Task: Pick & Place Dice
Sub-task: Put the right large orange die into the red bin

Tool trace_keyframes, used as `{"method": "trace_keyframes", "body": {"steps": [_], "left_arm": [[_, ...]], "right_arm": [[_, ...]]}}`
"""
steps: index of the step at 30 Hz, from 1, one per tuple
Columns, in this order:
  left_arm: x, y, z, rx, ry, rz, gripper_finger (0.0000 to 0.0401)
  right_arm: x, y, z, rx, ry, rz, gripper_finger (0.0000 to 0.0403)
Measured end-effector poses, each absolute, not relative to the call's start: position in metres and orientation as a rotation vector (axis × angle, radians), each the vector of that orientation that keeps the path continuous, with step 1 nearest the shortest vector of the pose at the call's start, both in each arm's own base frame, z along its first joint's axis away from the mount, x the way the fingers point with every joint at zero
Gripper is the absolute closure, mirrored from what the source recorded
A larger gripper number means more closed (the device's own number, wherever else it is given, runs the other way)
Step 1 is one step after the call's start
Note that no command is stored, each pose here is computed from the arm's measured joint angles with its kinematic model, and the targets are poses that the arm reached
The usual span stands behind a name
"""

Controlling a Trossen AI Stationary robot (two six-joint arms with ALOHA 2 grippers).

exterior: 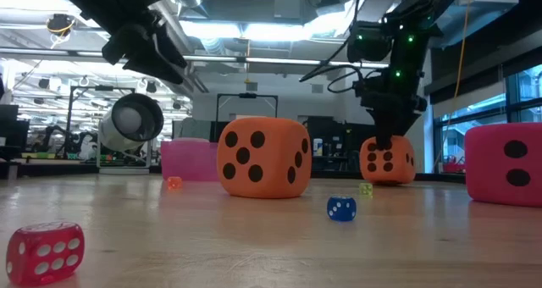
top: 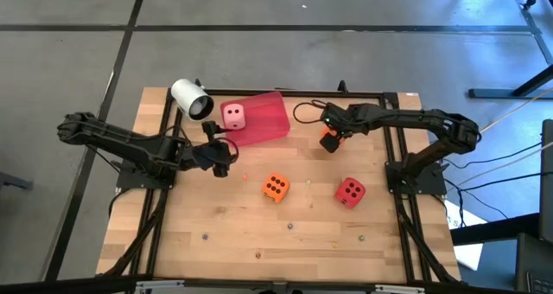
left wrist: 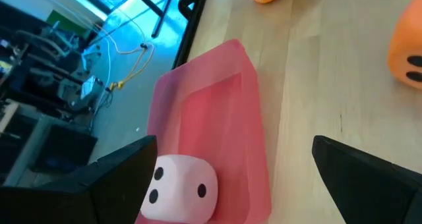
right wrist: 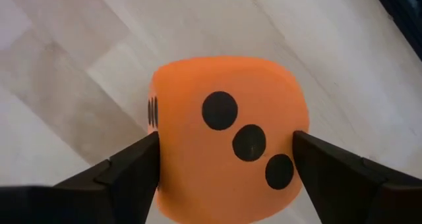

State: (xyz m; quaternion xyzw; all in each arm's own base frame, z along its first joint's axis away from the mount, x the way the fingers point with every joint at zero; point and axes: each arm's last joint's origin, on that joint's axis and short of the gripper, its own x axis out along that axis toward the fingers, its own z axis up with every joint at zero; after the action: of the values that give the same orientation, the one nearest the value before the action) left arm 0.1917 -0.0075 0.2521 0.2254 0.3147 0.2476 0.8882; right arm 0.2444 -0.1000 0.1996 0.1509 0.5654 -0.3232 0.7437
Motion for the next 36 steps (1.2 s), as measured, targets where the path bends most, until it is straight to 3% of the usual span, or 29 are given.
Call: {"method": "trace_keyframes", "body": {"steps": [5,9,15,36], "left_arm": [[0.192,-0.008,0.252,0.468,0.654,0.515,0.0001],[0.192,-0.008,0.252,0.462,0.652,0.517,0.0001],[0.192,-0.008,0.252,0.369,0.625,0.542,0.0001],[0.191,-0.008,0.251,0.301,0.612,0.561,0.0001]], "right_arm": [[0.258,-0.094,0.218,0.302,1.182,-0.651,0.0091],[0.267,-0.092,0.234,0.304,1.127,-0.614,0.0121],[0.266,-0.089,0.235,0.336,1.151,-0.594,0.015],[0.253,-0.091,0.222,0.517,1.201,-0.735,0.0007]]}}
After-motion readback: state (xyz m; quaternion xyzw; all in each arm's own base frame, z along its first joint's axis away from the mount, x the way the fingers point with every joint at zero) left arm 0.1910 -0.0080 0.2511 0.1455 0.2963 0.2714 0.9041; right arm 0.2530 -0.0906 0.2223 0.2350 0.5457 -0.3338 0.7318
